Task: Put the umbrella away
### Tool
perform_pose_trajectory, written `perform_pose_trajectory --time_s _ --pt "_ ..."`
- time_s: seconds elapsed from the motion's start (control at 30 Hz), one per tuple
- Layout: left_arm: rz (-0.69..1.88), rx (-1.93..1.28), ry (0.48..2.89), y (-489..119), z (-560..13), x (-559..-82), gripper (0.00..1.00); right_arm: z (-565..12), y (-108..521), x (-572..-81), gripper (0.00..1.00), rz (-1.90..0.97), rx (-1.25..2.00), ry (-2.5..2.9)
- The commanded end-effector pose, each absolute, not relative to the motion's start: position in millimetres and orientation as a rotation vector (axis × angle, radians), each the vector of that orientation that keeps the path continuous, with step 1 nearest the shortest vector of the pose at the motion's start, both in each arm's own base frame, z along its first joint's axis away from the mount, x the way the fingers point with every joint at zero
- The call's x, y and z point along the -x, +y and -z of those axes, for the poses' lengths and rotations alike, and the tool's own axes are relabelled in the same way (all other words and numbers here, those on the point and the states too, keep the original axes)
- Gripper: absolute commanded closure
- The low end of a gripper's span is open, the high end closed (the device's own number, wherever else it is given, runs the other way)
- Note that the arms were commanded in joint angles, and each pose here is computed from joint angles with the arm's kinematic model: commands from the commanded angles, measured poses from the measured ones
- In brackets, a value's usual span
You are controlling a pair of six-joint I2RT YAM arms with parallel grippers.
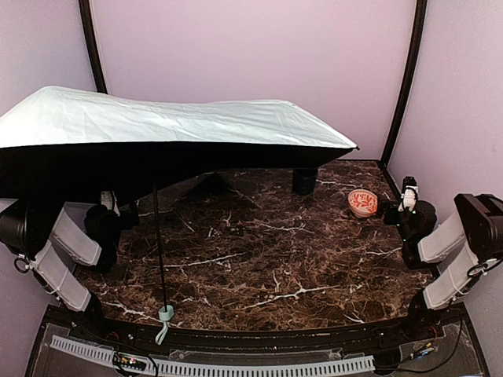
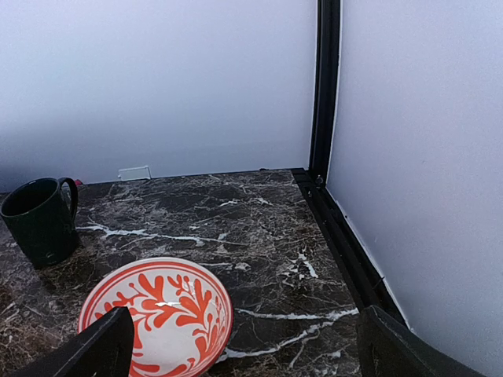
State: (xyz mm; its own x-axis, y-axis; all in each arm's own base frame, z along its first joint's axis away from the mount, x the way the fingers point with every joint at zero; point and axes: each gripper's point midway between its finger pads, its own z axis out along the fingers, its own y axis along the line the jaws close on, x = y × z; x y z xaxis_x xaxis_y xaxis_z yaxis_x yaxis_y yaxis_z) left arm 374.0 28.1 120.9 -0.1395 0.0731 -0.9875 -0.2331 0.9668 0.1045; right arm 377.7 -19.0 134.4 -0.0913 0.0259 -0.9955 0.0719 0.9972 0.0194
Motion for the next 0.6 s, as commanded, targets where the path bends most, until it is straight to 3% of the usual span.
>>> perform_pose_trajectory --time_s 0.0,0.3,0.4,0.57 --pt "-0.257 0.131 1.663 29.2 -129.1 -375.4 0.01 -142.4 -20.8 -378.8 0.01 0.044 -0.075 1.631" --pt "-0.231 0.122 1.507 26.7 -152.2 -340.4 0.01 -158.9 -17.9 -371.6 0.01 0.036 -0.059 1.592" --pt "-0.233 0.094 1.49 19.5 -153.9 -332.2 0.01 -168.9 -35.4 -370.6 0.01 0.073 -0.192 1.645" --pt "-0.372 0.124 1.452 17.4 -170.3 -332.6 0.01 -200.3 -1.2 -366.9 0.04 -0.277 -0.251 1.687"
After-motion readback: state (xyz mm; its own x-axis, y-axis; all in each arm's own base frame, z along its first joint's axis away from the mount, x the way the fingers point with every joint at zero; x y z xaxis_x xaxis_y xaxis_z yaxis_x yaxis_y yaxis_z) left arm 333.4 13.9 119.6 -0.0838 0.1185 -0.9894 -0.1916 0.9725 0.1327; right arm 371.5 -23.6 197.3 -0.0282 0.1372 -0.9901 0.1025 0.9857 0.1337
